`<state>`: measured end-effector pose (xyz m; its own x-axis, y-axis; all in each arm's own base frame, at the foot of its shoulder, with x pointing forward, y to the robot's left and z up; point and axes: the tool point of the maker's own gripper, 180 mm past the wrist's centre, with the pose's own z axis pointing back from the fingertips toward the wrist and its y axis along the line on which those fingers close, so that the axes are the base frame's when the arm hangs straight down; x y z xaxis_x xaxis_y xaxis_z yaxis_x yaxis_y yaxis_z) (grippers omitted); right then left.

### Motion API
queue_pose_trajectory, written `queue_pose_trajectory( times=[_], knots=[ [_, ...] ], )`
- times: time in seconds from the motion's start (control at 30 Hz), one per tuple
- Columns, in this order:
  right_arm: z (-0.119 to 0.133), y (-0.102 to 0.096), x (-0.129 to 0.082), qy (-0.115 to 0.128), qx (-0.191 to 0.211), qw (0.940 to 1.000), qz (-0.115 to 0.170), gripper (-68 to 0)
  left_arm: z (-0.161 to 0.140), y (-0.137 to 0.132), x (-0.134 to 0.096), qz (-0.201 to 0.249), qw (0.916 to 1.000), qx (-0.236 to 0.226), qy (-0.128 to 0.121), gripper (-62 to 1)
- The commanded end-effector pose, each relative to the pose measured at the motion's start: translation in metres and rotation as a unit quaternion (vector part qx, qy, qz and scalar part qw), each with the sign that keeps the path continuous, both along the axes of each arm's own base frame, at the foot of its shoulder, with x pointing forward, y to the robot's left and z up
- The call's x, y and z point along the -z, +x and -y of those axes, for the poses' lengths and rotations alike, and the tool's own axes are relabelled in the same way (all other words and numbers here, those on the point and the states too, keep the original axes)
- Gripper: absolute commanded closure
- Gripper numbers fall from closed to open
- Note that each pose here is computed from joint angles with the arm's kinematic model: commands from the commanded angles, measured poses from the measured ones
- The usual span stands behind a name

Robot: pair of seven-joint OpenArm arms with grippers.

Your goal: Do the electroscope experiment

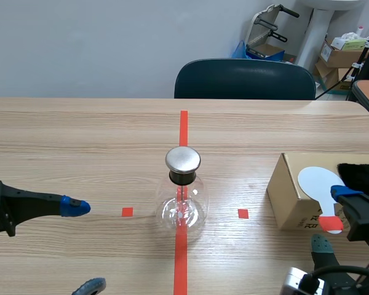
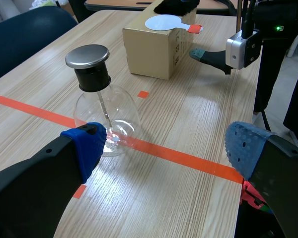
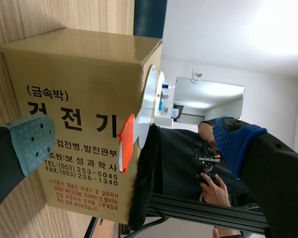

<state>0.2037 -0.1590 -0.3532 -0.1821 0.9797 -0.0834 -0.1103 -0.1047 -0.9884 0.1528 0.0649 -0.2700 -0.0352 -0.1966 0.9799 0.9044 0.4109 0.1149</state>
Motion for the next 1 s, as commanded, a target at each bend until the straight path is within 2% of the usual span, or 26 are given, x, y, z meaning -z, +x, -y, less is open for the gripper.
queue_pose_trajectory(
  times=[0.0, 0.97],
  knots=[
    [0.0018, 0.0055, -0.0145, -0.007, 0.002, 0.9993, 0.037, -67.9, 0.0064, -0.0003, -0.0113, 0.007, 0.9997, 0.004, -0.021, -51.4],
    [0.0019, 0.0055, -0.0145, -0.007, 0.002, 0.9993, 0.038, -67.9, 0.0058, -0.0002, -0.0078, 0.003, 0.9999, 0.003, -0.012, -51.4]
  ],
)
